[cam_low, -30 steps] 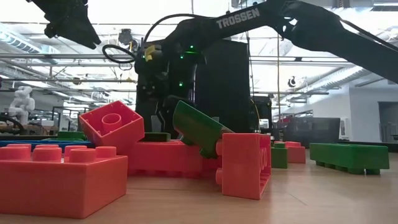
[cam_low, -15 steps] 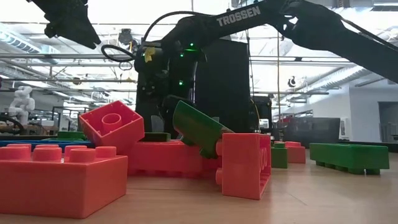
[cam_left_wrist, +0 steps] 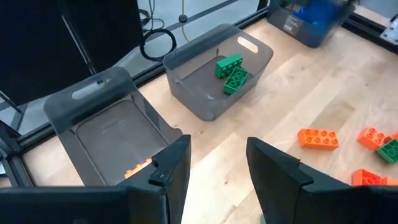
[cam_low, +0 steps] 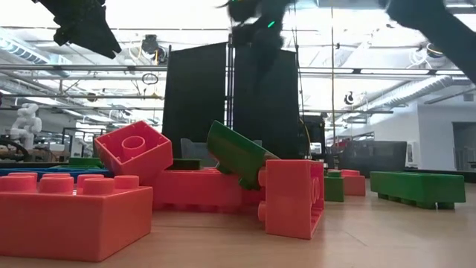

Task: Sort blocks
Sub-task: Put the blue game piece into the right black bin

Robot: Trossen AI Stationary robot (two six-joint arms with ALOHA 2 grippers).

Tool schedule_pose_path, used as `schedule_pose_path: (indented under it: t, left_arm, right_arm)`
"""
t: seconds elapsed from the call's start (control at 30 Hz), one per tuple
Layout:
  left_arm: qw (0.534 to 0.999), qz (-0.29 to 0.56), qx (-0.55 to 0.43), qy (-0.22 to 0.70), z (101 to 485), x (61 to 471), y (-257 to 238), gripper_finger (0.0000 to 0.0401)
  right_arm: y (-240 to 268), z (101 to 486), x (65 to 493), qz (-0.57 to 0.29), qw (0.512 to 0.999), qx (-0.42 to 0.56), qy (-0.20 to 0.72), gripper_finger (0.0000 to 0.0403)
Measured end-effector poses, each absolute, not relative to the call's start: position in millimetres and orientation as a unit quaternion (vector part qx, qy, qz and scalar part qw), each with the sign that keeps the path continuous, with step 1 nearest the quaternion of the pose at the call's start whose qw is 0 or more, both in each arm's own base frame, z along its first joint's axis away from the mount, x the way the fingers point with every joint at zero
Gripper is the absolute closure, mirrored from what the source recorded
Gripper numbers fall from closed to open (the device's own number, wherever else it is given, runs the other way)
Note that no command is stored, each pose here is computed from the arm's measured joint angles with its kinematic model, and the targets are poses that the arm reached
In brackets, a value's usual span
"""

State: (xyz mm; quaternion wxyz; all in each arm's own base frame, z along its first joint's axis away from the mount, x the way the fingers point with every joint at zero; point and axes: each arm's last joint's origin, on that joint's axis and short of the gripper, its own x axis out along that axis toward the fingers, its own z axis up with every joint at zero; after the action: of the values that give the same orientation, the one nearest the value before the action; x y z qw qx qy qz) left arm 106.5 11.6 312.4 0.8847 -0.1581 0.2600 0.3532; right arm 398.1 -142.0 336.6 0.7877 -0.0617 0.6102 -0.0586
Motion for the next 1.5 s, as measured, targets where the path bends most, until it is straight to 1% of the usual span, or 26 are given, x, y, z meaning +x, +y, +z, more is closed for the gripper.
schedule_pose_path:
  t: [0.13,0.3,0.4,0.5,0.57,0.67,0.87,1.0,1.1,1.2,1.43,1.47,1.5]
  left_arm:
    - [0.885,0.353,-0.159,0.259,312.5,106.6,11.6,0.0241]
    - [0.883,0.356,-0.169,0.255,312.5,106.5,11.6,0.0241]
    - [0.883,0.356,-0.17,0.255,312.5,106.5,11.6,0.0241]
    - [0.883,0.357,-0.169,0.255,312.5,106.5,11.6,0.0241]
    - [0.883,0.357,-0.169,0.255,312.5,106.5,11.6,0.0241]
    - [0.883,0.357,-0.169,0.255,312.5,106.4,11.6,0.0241]
    - [0.881,0.363,-0.166,0.252,312.6,106.3,12.0,0.0241]
    - [0.881,0.365,-0.165,0.251,312.7,106.3,12.1,0.0241]
    - [0.881,0.366,-0.165,0.25,312.8,106.3,12.2,0.0241]
    - [0.881,0.367,-0.165,0.25,312.8,106.3,12.2,0.0241]
    - [0.88,0.369,-0.178,0.241,313.5,107.0,12.2,0.0241]
    - [0.88,0.369,-0.178,0.24,313.5,107.0,12.2,0.0241]
    - [0.88,0.369,-0.178,0.24,313.5,107.0,12.2,0.0241]
  right_arm:
    - [-169.9,377.4,347.6,-0.14,0.782,-0.038,0.606,0.0289]
    - [-198.2,423.0,281.1,-0.257,0.782,-0.002,0.568,0.0289]
    - [-214.3,428.8,245.2,-0.31,0.767,0.043,0.56,0.0289]
    - [-227.5,413.6,218.3,-0.349,0.738,0.096,0.57,0.0289]
    - [-229.6,399.3,203.6,-0.369,0.728,0.123,0.565,0.0289]
    - [-226.2,363.9,186.2,-0.383,0.724,0.146,0.555,0.0289]
    - [-216.1,282.8,178.6,-0.382,0.759,0.222,0.478,0.0289]
    - [-208.4,228.7,173.0,-0.386,0.737,0.269,0.485,0.0289]
    - [-203.5,202.9,168.9,-0.397,0.726,0.29,0.481,0.0289]
    - [-199.5,188.1,165.5,-0.402,0.719,0.302,0.48,0.0289]
    - [-197.2,181.8,163.4,-0.406,0.714,0.306,0.481,0.0289]
    - [-197.1,181.8,163.4,-0.405,0.715,0.305,0.482,0.0279]
    - [-197.1,181.7,163.3,-0.405,0.714,0.305,0.482,0.026]
